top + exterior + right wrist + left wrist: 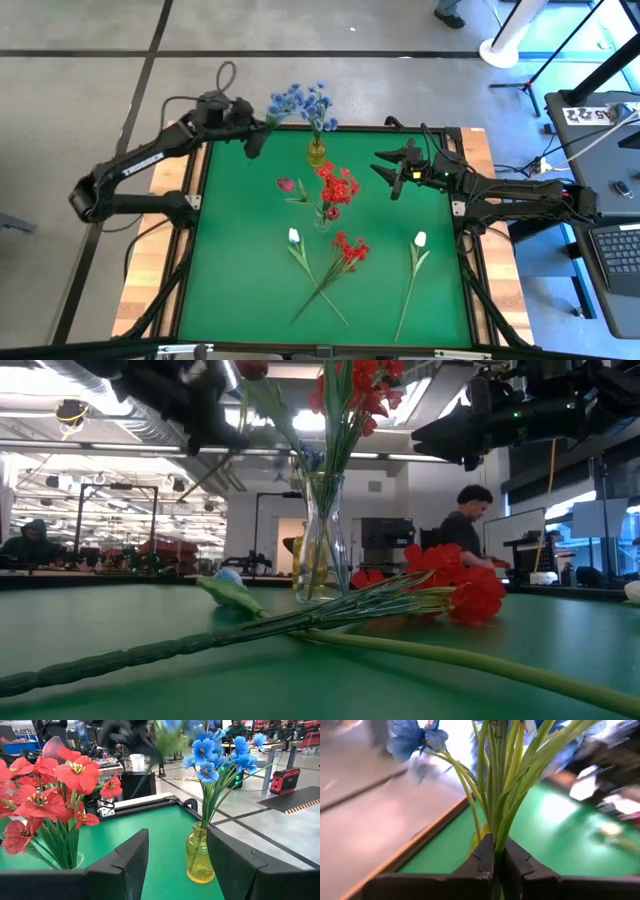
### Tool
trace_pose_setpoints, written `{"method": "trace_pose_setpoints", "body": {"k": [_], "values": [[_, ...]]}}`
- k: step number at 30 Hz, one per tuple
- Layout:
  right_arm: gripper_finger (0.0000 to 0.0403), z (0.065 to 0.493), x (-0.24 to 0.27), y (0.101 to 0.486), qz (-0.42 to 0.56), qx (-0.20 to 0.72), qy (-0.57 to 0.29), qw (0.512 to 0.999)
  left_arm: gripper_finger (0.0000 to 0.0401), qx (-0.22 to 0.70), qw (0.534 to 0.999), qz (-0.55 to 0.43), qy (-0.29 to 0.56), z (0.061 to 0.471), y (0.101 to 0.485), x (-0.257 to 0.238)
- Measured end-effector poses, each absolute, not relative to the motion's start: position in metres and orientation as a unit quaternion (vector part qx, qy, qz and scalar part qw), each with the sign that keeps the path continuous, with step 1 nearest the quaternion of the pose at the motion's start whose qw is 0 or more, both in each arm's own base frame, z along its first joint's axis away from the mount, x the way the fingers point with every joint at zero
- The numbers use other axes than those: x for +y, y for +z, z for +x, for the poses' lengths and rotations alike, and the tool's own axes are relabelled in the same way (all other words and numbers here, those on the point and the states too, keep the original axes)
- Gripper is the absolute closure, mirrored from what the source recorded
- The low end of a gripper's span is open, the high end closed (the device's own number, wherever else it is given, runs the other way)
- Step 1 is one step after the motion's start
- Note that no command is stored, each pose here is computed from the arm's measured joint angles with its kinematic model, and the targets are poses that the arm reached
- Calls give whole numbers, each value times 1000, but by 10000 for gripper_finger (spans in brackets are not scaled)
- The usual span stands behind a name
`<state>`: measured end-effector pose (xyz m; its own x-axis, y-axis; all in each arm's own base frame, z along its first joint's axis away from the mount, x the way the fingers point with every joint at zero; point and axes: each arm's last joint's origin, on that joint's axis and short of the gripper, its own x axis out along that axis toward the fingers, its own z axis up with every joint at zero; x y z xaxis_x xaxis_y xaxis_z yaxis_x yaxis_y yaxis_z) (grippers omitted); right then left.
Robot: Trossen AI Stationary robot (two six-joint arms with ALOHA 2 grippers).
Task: Sort flowers into vase by color
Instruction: Put the blue flower into the yellow vase
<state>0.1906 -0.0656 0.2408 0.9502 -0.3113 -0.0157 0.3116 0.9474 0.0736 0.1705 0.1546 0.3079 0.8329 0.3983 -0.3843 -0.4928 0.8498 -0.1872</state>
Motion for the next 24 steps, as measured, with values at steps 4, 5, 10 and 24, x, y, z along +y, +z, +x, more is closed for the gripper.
{"method": "trace_pose_setpoints", "body": {"k": [4, 5, 10, 24], "values": [[206, 191, -66, 241, 37, -1, -158, 987, 398, 101, 967, -121, 198, 172, 325, 150], [206, 191, -66, 241, 37, -1, -158, 987, 398, 81, 973, -111, 188, 173, 327, 149], [206, 191, -66, 241, 37, -1, -158, 987, 396, -32, 989, -79, 120, 184, 328, 147], [206, 191, -66, 244, 39, -13, -162, 986, 393, -133, 986, -37, 90, 218, 278, 165]]}}
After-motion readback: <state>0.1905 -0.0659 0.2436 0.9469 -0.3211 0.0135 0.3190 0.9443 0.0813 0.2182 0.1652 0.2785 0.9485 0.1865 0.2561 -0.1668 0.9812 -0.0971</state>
